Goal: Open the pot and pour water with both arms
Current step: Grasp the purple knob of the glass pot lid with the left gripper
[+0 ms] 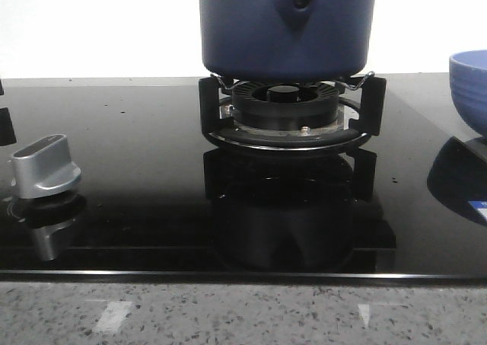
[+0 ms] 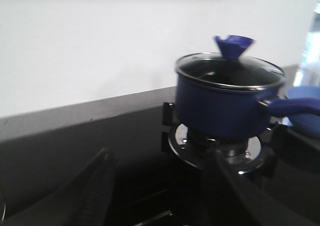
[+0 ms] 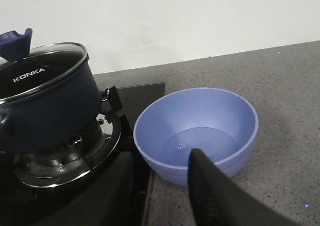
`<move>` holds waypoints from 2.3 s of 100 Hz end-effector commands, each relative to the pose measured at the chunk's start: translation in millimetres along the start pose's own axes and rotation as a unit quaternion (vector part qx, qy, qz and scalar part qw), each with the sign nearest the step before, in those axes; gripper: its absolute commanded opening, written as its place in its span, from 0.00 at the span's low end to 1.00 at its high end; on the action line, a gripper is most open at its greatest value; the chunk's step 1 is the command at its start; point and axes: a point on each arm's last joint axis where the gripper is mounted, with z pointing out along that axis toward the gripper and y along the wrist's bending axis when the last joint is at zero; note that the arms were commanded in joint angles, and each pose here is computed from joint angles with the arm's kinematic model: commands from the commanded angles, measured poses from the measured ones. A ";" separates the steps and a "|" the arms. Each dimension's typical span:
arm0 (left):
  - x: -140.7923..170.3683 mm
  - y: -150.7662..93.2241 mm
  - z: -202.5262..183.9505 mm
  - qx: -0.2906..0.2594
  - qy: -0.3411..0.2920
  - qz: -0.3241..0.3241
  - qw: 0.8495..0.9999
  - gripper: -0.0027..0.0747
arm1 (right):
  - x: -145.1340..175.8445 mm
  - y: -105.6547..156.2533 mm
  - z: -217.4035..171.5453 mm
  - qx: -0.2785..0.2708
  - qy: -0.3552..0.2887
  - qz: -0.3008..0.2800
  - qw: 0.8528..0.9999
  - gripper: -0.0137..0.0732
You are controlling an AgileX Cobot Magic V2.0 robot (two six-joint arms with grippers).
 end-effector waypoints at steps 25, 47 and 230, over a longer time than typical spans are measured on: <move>-36.5 -3.5 41.8 0.081 -0.002 0.052 0.995 0.52 | -15.0 3.3 -1.0 -0.014 -0.036 0.007 0.999 0.59; -51.7 -10.5 84.8 0.132 0.021 0.073 0.988 0.52 | -14.6 3.3 -1.0 -0.014 -0.034 0.007 0.999 0.59; -63.1 -48.1 298.5 0.219 -0.017 0.030 0.975 0.66 | -6.9 3.9 -0.8 -0.017 0.008 0.006 1.000 0.59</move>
